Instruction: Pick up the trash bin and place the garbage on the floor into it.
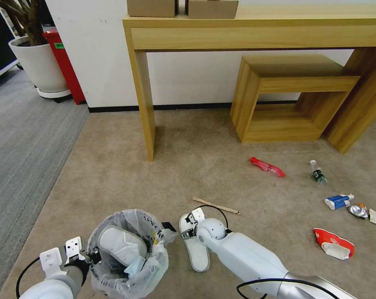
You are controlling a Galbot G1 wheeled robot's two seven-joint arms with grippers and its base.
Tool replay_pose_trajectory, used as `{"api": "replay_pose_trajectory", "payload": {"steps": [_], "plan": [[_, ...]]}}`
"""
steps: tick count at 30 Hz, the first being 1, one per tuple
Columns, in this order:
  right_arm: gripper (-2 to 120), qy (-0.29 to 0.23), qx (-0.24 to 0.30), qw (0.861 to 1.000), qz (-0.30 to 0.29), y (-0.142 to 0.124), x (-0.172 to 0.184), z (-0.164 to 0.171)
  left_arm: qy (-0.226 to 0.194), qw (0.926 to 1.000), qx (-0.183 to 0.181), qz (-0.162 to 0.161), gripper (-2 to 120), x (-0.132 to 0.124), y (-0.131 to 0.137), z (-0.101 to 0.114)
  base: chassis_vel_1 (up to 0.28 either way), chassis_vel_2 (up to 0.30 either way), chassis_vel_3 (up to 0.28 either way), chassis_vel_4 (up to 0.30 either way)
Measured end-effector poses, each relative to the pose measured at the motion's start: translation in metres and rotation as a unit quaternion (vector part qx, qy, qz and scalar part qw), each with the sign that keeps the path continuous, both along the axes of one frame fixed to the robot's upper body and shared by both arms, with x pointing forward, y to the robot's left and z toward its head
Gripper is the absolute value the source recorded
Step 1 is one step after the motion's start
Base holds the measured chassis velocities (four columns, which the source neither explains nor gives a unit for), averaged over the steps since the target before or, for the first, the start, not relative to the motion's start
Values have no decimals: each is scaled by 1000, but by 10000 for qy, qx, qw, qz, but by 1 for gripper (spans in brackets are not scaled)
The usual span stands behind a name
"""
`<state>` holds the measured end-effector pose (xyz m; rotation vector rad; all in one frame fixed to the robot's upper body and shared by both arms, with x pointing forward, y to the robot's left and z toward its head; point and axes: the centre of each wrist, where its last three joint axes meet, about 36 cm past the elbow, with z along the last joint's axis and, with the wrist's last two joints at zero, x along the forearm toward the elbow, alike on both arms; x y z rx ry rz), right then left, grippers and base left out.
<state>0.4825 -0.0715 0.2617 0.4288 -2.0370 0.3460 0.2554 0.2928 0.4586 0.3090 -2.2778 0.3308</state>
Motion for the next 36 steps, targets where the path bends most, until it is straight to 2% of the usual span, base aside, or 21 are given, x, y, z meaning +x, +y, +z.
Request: {"api": "replay_pose_trajectory", "payload": {"steps": [6,9,10,13,16,17,18,21,22,24,25,28,29,32,36], "plan": [[100,-12,-38,10000,-50,-3,0,-5,22,10000,-8,-13,0,-1,-2,-3,0,0,0,0],[86,5,-24,10000,-60,-5,-1,-12,23,10000,2,-23,0,-1,-2,-3,0,0,0,0],[86,5,-24,10000,-60,-5,-1,-12,23,10000,2,-23,0,-1,-2,-3,0,0,0,0],[73,5,13,10000,-52,-4,-3,-14,9,10000,10,-26,0,-1,-2,-3,0,0,0,0],[66,-7,29,10000,-51,-3,-3,-14,11,10000,15,-30,0,-1,-2,-3,0,0,0,0],[57,-49,32,10000,-56,-3,-2,-14,18,10000,18,-37,0,-2,-2,-4,0,0,0,0],[57,-49,32,10000,-56,-3,-2,-14,18,10000,18,-37,0,-2,-2,-4,0,0,0,0],[44,-103,45,9999,-88,-4,2,-12,22,10000,33,-49,0,-2,-3,-4,0,0,0,0],[44,-103,45,9999,-88,-4,2,-12,22,10000,33,-49,0,-2,-3,-4,0,0,0,0],[33,-134,44,9998,-128,-8,5,-11,21,10000,38,-49,0,-2,-3,-4,0,0,0,0],[33,-134,44,9998,-128,-8,5,-11,21,10000,38,-49,0,-2,-3,-4,0,0,0,0],[19,-178,34,9997,-173,-13,7,-11,19,10000,47,-52,0,-3,-3,-4,0,0,0,0],[19,-178,34,9997,-173,-13,7,-11,19,10000,47,-52,0,-3,-3,-4,0,0,0,0],[2,-225,38,9995,-227,-16,9,-9,16,10000,57,-45,0,-3,-3,-5,0,0,0,0],[0,-271,81,9993,-264,-17,10,-5,28,10000,53,-38,0,-4,-4,-5,0,0,0,0]]}}
